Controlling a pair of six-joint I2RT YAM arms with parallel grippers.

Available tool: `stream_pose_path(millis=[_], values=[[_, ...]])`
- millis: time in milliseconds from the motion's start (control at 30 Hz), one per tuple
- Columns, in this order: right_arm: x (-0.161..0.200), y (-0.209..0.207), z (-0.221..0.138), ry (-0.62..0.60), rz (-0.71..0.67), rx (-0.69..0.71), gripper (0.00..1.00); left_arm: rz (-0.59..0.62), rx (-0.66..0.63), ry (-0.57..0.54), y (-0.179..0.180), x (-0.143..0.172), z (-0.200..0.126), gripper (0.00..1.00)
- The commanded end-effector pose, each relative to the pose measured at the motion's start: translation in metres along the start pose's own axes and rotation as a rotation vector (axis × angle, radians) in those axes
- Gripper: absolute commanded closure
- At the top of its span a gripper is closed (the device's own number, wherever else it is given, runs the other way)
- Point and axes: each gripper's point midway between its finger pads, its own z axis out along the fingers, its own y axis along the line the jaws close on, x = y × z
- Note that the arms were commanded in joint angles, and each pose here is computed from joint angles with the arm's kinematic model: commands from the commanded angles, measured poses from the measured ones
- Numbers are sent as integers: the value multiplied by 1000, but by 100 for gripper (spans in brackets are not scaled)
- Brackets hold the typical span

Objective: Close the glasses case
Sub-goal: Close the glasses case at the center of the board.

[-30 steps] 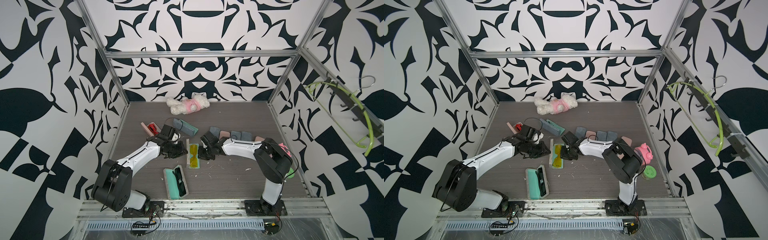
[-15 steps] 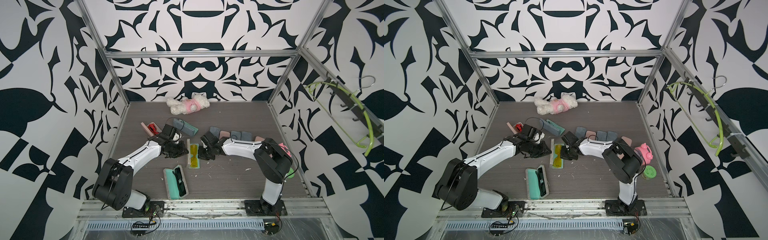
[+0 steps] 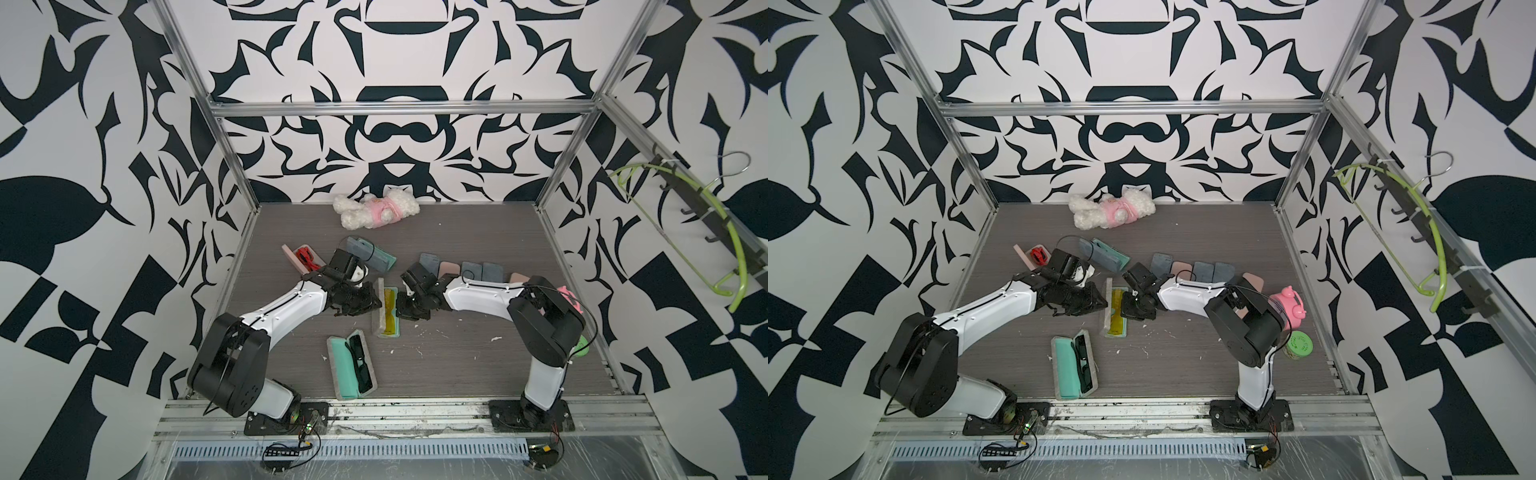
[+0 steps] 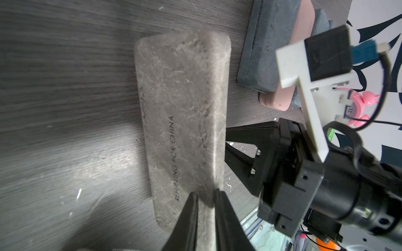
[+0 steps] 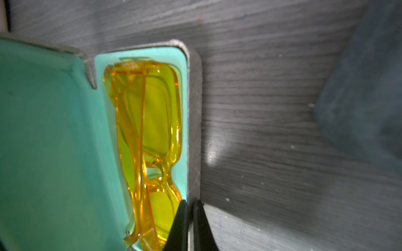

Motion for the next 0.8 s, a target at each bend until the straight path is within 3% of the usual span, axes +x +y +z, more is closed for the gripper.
stream_pose_path(millis=[0, 767], values=[[4, 1, 2, 2, -1, -7, 92, -37, -68, 62, 17, 16, 11, 81], [5, 0, 2, 1, 4, -11, 92, -74, -9, 107, 14, 26, 30, 79]])
